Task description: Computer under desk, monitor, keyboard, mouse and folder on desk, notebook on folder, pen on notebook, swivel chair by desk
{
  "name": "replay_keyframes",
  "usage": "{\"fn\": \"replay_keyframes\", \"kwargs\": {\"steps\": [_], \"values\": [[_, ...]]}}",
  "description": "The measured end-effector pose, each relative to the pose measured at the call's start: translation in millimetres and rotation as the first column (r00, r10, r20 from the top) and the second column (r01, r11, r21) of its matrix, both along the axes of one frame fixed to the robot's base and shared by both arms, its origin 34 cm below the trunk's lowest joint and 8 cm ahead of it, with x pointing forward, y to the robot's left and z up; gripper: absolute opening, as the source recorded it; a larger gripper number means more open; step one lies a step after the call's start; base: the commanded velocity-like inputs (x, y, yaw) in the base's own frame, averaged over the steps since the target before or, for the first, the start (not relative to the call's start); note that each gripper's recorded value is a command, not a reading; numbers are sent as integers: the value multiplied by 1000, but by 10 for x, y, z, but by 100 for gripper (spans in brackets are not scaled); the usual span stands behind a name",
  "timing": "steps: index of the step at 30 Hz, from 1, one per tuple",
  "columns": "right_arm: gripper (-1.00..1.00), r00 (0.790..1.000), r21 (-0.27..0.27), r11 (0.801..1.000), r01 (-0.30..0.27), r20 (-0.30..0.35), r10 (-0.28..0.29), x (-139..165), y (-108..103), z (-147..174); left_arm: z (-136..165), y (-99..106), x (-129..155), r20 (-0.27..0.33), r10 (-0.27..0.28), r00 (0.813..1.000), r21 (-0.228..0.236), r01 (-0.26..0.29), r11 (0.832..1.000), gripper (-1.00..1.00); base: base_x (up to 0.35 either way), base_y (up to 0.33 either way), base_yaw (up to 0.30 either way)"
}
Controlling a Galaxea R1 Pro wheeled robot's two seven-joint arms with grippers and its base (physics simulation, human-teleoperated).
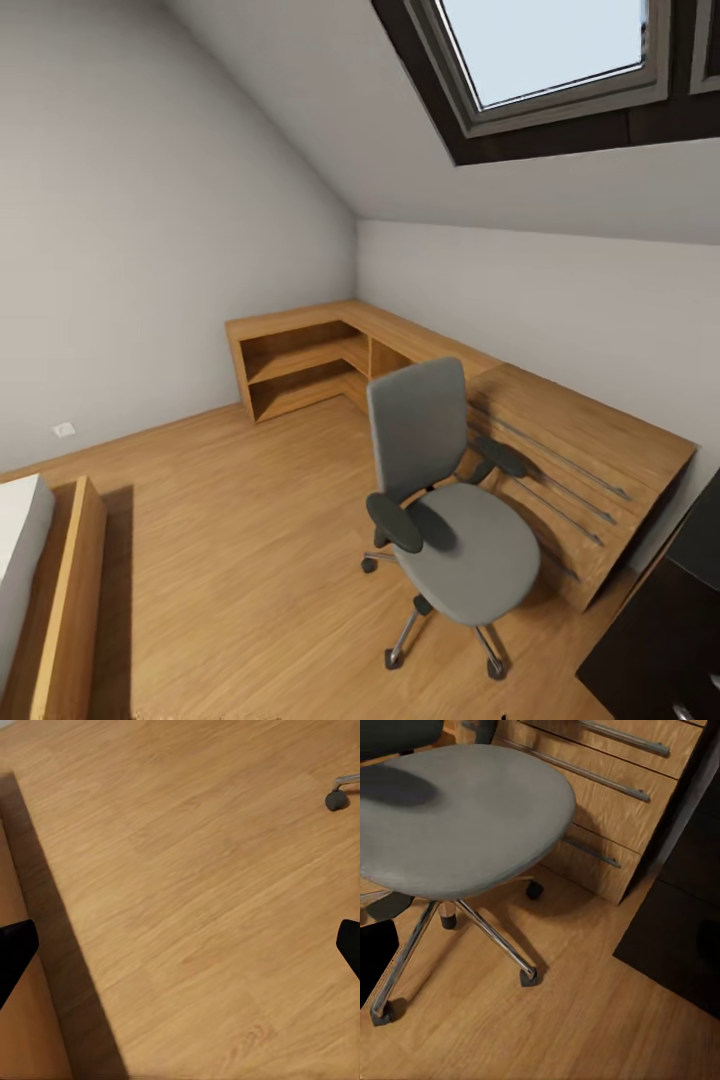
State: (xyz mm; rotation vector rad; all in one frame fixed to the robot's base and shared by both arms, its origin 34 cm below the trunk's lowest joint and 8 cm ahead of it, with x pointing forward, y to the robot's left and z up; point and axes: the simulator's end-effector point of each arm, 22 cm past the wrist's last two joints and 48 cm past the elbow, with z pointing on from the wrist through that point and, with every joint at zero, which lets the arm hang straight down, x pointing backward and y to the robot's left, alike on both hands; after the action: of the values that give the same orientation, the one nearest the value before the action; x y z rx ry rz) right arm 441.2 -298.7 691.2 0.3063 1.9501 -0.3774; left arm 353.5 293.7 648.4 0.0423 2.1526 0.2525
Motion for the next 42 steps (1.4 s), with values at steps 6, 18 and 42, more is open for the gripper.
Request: {"fn": "replay_keyframes", "kwargs": {"steps": [6, 18, 42], "values": [[100, 1000, 1, 1000, -1, 4, 1, 11, 8, 11, 6, -9, 9, 3, 0, 1000, -1, 0, 1000, 100, 0, 0, 249], [100, 1000, 1, 1000, -2, 12, 2, 28, 13, 35, 16, -71, 21, 8, 3, 1000, -8, -3, 1000, 100, 221, 0, 258], [100, 999, 0, 1000, -14, 29, 14, 82, 29, 88, 47, -112, 71, 23, -1, 1000, -16, 2, 1000, 100, 63, 0, 252]]}}
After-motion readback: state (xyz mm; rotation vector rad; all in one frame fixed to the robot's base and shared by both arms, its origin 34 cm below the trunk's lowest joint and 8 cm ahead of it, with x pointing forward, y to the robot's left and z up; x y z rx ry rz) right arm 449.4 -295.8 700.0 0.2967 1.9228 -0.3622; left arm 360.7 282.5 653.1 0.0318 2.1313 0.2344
